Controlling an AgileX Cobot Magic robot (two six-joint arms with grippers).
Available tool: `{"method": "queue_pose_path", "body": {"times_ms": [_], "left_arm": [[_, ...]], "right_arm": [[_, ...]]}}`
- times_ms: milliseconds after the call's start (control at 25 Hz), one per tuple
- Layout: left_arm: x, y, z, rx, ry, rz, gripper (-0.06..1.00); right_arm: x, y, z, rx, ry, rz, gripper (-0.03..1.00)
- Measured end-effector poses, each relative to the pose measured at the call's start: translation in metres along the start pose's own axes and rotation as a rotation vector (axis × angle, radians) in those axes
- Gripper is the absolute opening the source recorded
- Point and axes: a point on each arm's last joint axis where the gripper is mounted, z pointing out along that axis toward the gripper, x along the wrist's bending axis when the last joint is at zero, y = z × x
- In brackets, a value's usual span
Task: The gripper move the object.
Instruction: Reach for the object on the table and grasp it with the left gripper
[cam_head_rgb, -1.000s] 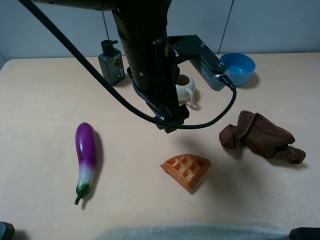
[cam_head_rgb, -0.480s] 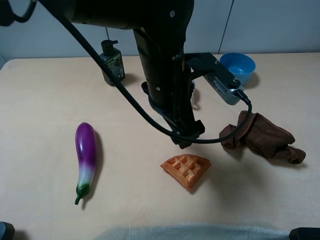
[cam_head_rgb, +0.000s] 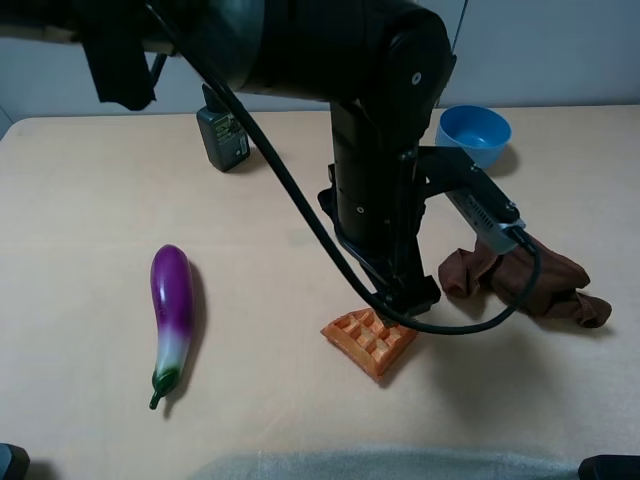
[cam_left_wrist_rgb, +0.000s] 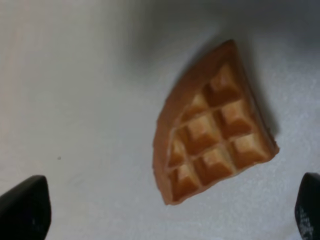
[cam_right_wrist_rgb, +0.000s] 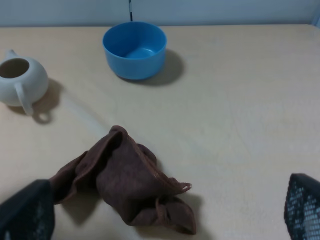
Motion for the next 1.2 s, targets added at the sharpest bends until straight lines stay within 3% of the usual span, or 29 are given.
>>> {"method": "queue_pose_path", "body": {"times_ms": [480, 1200], "left_arm": [[-0.018, 0.006, 0.023, 0.049, -0.012, 0.043, 0.99], [-0.022, 0.007, 0.065, 0.118, -0.04, 0.048, 0.99]], "right_arm": [[0.0, 0.0, 0.0, 0.0, 0.003, 0.002, 0.69], [0.001, 0.0, 0.0, 0.0, 0.006, 0.004, 0.69]]}}
